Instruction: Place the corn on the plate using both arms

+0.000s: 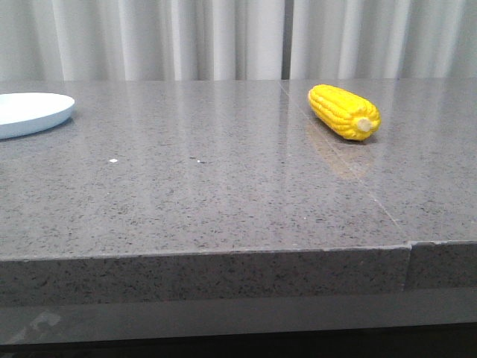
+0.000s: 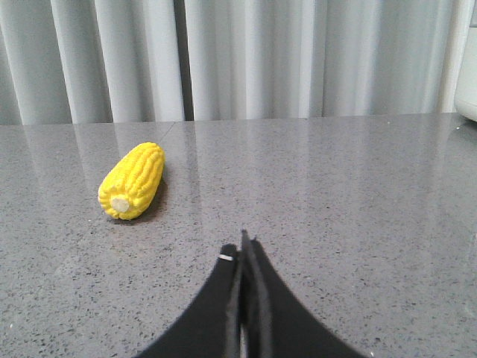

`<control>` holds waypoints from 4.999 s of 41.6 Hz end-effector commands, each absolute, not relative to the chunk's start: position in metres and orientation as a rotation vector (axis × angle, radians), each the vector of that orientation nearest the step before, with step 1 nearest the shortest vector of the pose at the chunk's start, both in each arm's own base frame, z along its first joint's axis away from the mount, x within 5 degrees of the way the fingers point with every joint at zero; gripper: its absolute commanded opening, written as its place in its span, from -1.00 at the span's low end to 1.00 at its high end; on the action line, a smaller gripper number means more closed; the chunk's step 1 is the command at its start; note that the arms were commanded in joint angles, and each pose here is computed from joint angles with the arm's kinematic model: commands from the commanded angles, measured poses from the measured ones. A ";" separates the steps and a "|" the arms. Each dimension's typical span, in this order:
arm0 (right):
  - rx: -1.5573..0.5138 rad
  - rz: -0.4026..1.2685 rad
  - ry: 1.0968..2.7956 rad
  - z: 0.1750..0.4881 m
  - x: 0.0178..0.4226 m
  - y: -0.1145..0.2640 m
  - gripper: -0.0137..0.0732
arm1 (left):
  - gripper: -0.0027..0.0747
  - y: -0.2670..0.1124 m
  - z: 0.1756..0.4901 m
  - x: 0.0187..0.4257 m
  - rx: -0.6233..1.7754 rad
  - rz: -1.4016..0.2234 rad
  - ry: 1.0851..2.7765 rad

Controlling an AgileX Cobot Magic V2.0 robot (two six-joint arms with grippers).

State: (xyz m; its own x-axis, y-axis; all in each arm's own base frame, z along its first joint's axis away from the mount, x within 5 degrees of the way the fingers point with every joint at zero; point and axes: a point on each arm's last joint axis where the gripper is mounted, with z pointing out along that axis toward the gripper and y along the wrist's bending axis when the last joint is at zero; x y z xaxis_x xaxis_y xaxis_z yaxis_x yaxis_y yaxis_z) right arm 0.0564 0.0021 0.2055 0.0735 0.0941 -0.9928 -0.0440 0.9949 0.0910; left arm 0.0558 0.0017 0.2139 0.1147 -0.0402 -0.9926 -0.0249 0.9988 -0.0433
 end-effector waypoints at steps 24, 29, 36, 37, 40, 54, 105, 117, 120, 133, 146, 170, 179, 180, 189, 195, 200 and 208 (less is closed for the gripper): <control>0.026 0.089 1.377 0.219 0.053 0.002 -0.85 | -0.98 0.002 0.222 0.053 -0.058 -0.022 1.359; 0.024 0.091 1.330 0.224 0.052 0.002 -0.85 | -0.98 0.002 0.222 0.053 -0.058 -0.022 1.359; 0.023 0.092 1.288 0.238 0.049 0.002 -0.85 | -0.98 0.002 0.238 0.049 -0.054 -0.022 1.256; 0.023 0.092 1.283 0.243 0.048 0.002 -0.85 | -0.98 0.002 0.244 0.047 -0.054 -0.022 1.238; 0.024 0.091 1.287 0.259 0.043 0.002 -0.85 | -0.98 0.001 0.259 0.043 -0.052 -0.022 1.197; 0.030 0.086 1.381 0.342 0.025 0.001 -0.85 | -0.98 0.000 0.350 0.013 -0.039 -0.013 1.110; 0.022 0.041 2.068 0.346 0.161 0.005 -0.09 | -0.48 0.003 0.370 0.102 -0.026 0.020 1.827; 0.022 0.040 2.078 0.345 0.162 0.005 0.65 | 0.48 0.004 0.361 0.116 -0.025 0.026 1.938; 0.022 0.040 2.078 0.345 0.162 0.005 0.65 | 0.48 0.004 0.361 0.121 -0.020 0.038 1.977; 0.022 0.040 2.078 0.345 0.162 0.005 0.65 | 0.48 0.008 0.367 0.160 -0.008 0.083 2.187; 0.022 0.040 2.078 0.345 0.162 0.005 0.65 | 0.48 0.021 0.371 0.231 -0.048 0.094 2.341; 0.022 0.040 2.080 0.345 0.162 0.005 0.65 | 0.48 0.081 0.327 0.359 -0.181 -0.111 2.435; 0.022 0.040 2.080 0.345 0.162 0.005 0.65 | 0.48 0.090 0.307 0.392 -0.188 -0.119 2.464; 0.022 0.040 2.080 0.345 0.162 0.005 0.65 | 0.48 0.090 0.305 0.395 -0.186 -0.121 2.468; 0.022 0.040 2.080 0.345 0.162 0.005 0.65 | 0.45 0.094 0.292 0.415 -0.185 -0.127 2.482; 0.022 0.040 2.080 0.345 0.162 0.005 0.65 | 0.14 0.093 0.289 0.419 -0.178 -0.129 2.484; 0.022 0.040 2.080 0.345 0.162 0.005 0.65 | -0.21 0.093 0.288 0.420 -0.179 -0.130 2.486; 0.022 0.040 2.080 0.345 0.162 0.005 0.65 | -0.66 0.093 0.288 0.419 -0.177 -0.125 2.487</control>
